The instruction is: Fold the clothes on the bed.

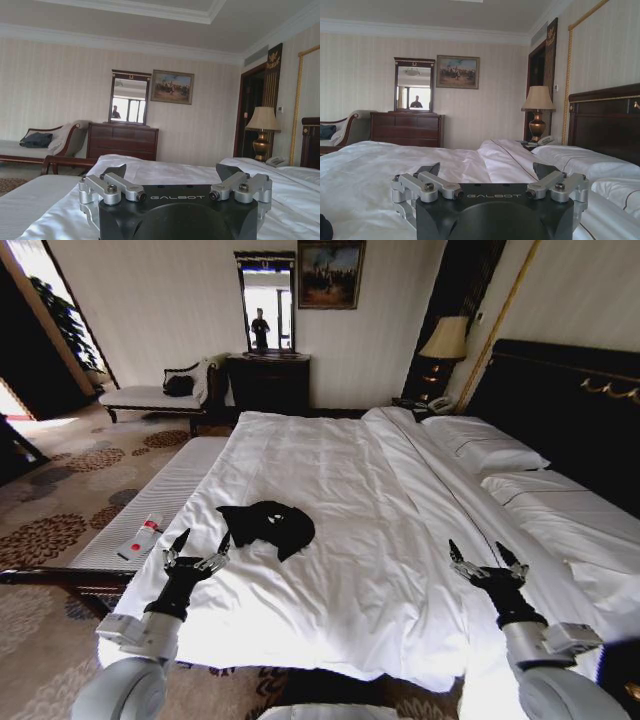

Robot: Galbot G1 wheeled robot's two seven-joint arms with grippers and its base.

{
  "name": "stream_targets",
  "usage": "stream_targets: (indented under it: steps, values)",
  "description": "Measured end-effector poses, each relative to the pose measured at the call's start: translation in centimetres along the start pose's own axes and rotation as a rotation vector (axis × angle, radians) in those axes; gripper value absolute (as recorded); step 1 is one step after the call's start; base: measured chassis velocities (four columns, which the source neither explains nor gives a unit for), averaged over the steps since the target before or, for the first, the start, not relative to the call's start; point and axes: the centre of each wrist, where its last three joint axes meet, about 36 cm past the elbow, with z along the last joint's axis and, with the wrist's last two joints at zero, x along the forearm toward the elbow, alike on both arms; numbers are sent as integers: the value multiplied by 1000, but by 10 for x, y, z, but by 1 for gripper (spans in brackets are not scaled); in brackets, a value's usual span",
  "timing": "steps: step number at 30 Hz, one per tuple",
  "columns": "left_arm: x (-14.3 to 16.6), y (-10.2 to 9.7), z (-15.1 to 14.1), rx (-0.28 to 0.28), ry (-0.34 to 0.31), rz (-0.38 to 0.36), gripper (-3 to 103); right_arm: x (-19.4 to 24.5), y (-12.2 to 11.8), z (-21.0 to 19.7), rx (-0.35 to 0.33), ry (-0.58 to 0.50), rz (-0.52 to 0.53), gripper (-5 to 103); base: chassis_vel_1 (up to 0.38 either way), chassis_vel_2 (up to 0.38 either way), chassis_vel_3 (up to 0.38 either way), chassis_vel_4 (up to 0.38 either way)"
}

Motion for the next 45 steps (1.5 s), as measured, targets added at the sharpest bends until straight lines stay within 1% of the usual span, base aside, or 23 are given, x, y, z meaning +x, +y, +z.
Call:
stream_targets:
  steps: [14, 45]
  values:
    - [3, 0, -3, -6, 2, 3, 100, 1, 1, 1, -4, 2, 5, 100, 5, 18, -7, -19]
    - [8, -3, -3, 6, 2, -17, 100, 0, 2, 1, -6, -4, 1, 100, 6, 61, 4, -62]
